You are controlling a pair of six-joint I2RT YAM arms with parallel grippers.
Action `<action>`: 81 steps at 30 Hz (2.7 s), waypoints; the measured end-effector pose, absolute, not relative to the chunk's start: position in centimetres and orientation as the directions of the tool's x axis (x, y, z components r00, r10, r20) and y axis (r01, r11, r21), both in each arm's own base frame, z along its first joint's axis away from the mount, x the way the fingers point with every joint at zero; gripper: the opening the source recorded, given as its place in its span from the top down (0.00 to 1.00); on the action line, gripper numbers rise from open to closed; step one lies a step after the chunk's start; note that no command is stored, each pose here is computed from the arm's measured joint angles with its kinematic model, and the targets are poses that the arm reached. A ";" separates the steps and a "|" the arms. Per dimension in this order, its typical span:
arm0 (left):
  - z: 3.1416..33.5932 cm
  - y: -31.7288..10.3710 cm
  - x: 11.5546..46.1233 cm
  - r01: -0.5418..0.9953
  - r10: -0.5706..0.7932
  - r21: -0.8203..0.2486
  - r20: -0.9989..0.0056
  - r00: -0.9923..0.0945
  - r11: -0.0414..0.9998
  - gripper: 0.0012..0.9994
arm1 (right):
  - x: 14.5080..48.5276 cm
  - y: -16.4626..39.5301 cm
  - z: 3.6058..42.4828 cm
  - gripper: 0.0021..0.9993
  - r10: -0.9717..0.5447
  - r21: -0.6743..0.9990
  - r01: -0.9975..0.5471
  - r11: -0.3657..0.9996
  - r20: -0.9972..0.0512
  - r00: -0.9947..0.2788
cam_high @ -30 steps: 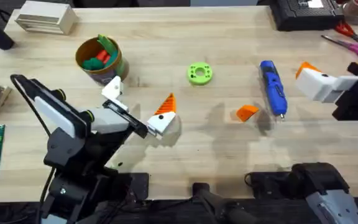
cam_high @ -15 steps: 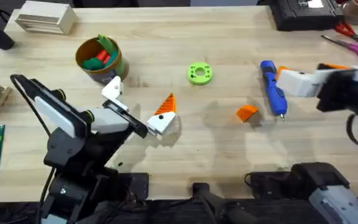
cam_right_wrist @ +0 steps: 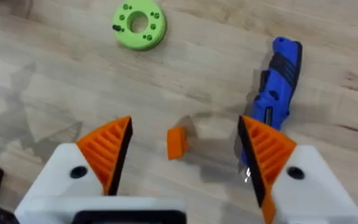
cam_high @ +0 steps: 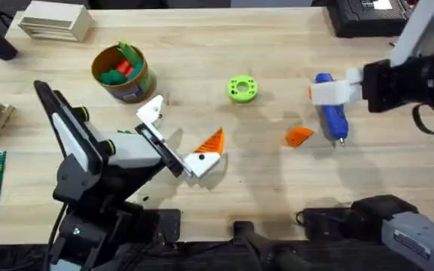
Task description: Pick up the gripper from the table and insert it into the empty holder that is missing its gripper. Then pick up a screw, insert it into the mounting hole, and use the screwdriver to tighten it. Finally, clean up the table by picking up the vegetable and placing it into the bucket.
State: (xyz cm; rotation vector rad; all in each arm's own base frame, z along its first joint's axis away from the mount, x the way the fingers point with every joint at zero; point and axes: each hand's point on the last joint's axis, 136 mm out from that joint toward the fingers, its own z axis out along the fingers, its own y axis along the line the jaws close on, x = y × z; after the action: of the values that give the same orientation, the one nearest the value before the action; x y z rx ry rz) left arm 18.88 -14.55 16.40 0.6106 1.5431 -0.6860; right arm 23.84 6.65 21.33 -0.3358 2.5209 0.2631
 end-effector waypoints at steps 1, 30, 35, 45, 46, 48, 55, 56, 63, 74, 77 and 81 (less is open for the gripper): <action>16.4 -14.8 18.6 0.744 -0.014 -0.071 -0.996 -0.083 0.664 0.01 | 23.4 6.6 21.3 0.01 -0.186 0.112 -0.297 0.948 -0.563 -0.806; 16.4 -16.9 15.7 0.863 -0.005 -0.085 -0.995 -0.095 0.498 0.01 | 19.4 8.4 9.8 0.06 -0.442 0.086 -0.463 0.882 -0.190 -0.877; 16.4 -16.9 15.7 0.864 -0.005 -0.085 -0.995 -0.095 0.496 0.01 | 19.7 8.5 8.7 0.42 -0.447 0.092 -0.462 0.882 -0.146 -0.883; 16.4 -16.9 15.7 0.865 -0.005 -0.085 -0.995 -0.095 0.495 0.01 | 20.0 8.6 8.7 0.73 -0.447 0.090 -0.463 0.882 -0.159 -0.881; 16.4 -16.9 15.7 0.865 -0.005 -0.085 -0.995 -0.095 0.495 0.01 | 20.0 8.6 8.7 0.77 -0.447 0.090 -0.463 0.882 -0.159 -0.881; 16.4 -16.9 15.7 0.865 -0.005 -0.086 -0.995 -0.095 0.495 0.01 | 20.1 8.5 8.7 0.90 -0.450 0.084 -0.466 0.881 -0.160 -0.879; 16.4 -16.9 15.7 0.865 -0.005 -0.086 -0.995 -0.096 0.495 0.01 | 18.6 8.0 10.1 0.98 -0.476 0.092 -0.484 0.870 -0.092 -0.874; 16.4 -16.9 15.7 0.865 -0.005 -0.085 -0.995 -0.095 0.495 0.01 | 18.7 8.0 10.7 0.98 -0.483 0.091 -0.491 0.866 -0.096 -0.870; 16.4 -16.9 15.7 0.865 -0.005 -0.086 -0.995 -0.096 0.495 0.01 | 23.4 9.6 17.0 0.98 -0.441 0.053 -0.515 0.856 -0.445 -0.779; 16.4 -16.9 15.7 0.865 -0.005 -0.086 -0.995 -0.095 0.495 0.01 | 29.6 18.4 20.5 0.99 -0.019 0.566 -0.483 0.667 -0.636 -0.771; 16.4 -16.9 15.7 0.865 -0.005 -0.085 -0.995 -0.095 0.495 0.01 | 28.4 20.9 18.1 0.99 -0.023 0.715 -0.405 0.570 -0.478 -0.878; 16.4 -16.9 15.7 0.865 -0.005 -0.086 -0.995 -0.096 0.495 0.01 | 27.1 23.4 17.2 0.99 -0.062 0.845 -0.318 0.430 -0.324 -0.944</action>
State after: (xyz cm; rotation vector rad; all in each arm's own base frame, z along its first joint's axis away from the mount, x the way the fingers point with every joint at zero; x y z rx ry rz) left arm 15.68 -16.89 16.37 0.7855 1.4921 -0.8723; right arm 27.07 23.35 17.20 -0.3313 2.4407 1.5223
